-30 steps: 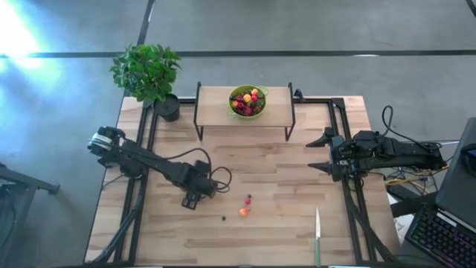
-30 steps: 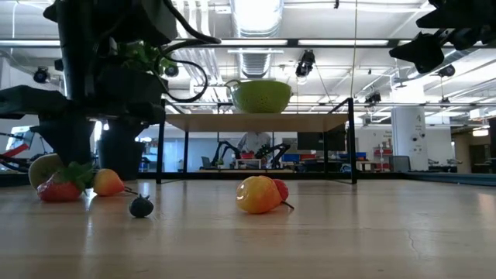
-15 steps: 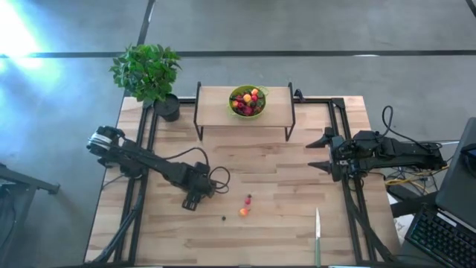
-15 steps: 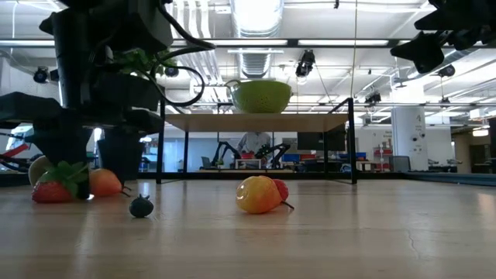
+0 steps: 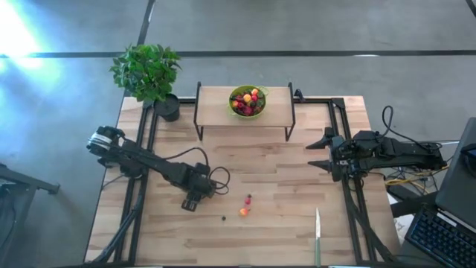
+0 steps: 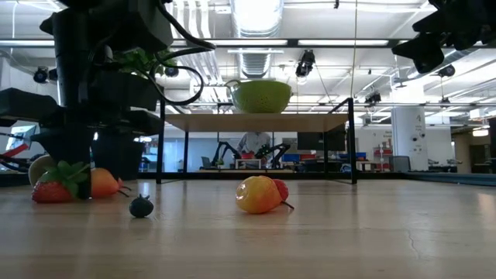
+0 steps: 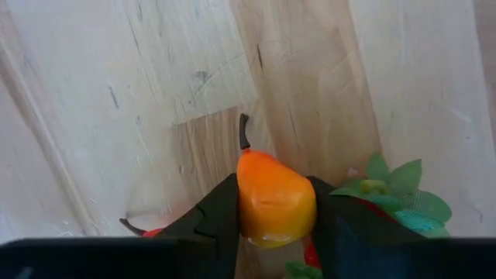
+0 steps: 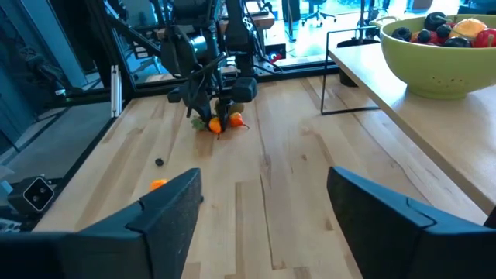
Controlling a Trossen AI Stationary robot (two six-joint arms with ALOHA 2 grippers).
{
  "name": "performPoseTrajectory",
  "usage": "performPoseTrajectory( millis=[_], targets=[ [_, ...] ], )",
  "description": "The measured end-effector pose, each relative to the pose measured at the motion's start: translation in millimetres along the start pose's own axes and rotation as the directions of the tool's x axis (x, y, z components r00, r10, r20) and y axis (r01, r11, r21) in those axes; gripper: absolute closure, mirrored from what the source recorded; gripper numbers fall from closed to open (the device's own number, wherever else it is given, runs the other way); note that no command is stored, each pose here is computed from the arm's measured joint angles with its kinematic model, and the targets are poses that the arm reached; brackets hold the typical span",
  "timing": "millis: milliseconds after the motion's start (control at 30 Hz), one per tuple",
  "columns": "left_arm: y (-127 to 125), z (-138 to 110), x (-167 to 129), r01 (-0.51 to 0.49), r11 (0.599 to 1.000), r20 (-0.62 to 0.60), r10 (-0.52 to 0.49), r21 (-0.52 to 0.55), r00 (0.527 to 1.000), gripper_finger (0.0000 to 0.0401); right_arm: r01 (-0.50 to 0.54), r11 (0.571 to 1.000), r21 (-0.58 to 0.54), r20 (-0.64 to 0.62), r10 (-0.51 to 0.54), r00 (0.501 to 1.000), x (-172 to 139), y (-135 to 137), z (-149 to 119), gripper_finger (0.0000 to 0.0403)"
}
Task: Pick & Place Fruit
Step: Put the yellow peach into the green strainer bowl on the shelf
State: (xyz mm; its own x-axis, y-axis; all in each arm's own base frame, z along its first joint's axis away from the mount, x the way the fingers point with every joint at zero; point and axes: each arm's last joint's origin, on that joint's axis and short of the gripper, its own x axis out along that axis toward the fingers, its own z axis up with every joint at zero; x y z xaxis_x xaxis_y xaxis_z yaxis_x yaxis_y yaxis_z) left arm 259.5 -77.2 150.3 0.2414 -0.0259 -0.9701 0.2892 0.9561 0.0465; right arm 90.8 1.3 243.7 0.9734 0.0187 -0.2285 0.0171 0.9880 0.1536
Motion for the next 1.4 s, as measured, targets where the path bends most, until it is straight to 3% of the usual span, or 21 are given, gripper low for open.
performPoseTrajectory(
  millis=[467,633,767,967,1167,1400],
  targets=[
    [0.0,2.4,0.6,-0.001,1.000,0.028,0.001,0.003,1.000,0.0267,0.000,1.000,0.000,0.000,0.000,1.000,0.0,0.0,0.0,0.0168],
    [5.3,31.8,-9.3,-0.096,0.995,0.258,0.093,-0.001,0.962,0.0267,0.000,1.000,0.000,0.000,0.000,1.000,0.0,0.0,0.0,0.0177],
    [12.6,60.4,-26.2,-0.164,0.987,0.479,0.141,0.006,0.866,0.0267,0.000,1.000,0.000,-0.002,0.000,1.000,0.3,0.0,0.0,0.0183],
    [30.7,96.3,-62.4,-0.296,0.954,0.723,0.234,-0.043,0.649,0.0266,0.000,1.000,0.000,-0.003,0.000,1.000,0.5,0.0,-0.1,0.0175],
    [57.9,115.4,-95.9,-0.383,0.915,0.808,0.320,-0.129,0.494,0.0266,0.000,1.000,0.000,-0.004,0.000,1.000,0.5,0.0,-0.1,0.0155],
    [103.8,121.4,-127.0,-0.407,0.873,0.806,0.435,-0.268,0.402,0.0266,0.001,1.000,0.000,-0.003,-0.001,1.000,0.5,0.0,-0.1,0.0130]
  ],
)
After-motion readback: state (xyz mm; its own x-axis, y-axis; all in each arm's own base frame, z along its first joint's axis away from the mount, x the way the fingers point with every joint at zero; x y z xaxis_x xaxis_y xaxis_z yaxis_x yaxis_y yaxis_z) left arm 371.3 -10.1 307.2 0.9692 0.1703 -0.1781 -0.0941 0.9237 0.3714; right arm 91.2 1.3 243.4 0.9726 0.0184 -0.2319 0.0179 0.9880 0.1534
